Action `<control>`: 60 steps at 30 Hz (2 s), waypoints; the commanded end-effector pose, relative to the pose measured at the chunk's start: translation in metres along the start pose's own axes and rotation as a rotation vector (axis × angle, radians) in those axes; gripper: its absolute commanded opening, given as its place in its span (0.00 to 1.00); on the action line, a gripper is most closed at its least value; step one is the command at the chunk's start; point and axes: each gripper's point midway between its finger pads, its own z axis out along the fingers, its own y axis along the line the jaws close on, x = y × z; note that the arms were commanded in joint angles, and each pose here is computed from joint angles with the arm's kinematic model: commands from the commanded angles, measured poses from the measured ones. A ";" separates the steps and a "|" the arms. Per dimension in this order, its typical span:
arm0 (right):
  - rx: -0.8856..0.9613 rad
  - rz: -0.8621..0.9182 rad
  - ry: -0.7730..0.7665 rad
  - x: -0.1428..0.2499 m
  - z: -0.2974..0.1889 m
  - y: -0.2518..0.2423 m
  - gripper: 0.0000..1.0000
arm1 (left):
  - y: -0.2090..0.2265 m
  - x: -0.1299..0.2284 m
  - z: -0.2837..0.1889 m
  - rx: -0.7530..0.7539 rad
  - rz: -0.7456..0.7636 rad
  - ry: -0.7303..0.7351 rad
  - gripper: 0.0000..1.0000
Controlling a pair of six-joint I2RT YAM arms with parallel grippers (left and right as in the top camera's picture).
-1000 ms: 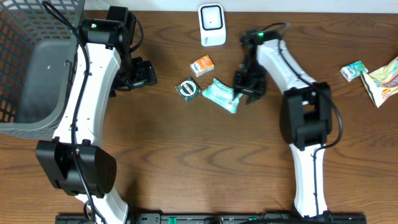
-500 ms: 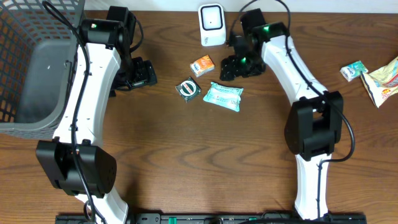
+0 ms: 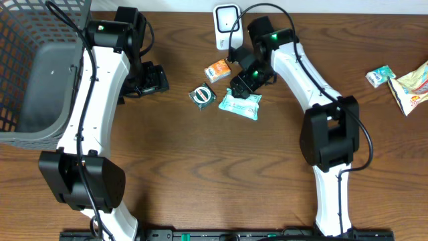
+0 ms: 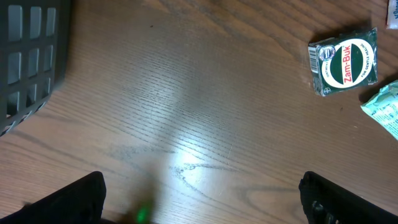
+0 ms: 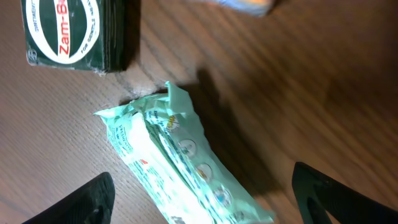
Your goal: Scan the item barcode
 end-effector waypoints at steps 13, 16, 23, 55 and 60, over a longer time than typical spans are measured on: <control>-0.217 0.088 0.160 0.038 0.047 0.030 0.01 | 0.001 0.002 -0.005 0.007 -0.007 -0.010 0.98; -0.240 0.177 0.152 0.034 0.042 0.035 0.01 | 0.001 0.002 -0.005 0.007 -0.007 -0.010 0.98; -0.516 0.400 -0.087 -0.022 -0.040 0.065 0.01 | 0.001 0.002 -0.005 0.007 -0.007 -0.010 0.98; -0.226 0.227 -0.568 -0.057 -0.238 0.090 0.01 | 0.001 0.002 -0.005 0.007 -0.007 -0.010 0.98; 0.233 0.370 -0.510 -0.054 -0.214 0.029 0.01 | 0.001 0.002 -0.005 0.007 -0.007 -0.010 0.98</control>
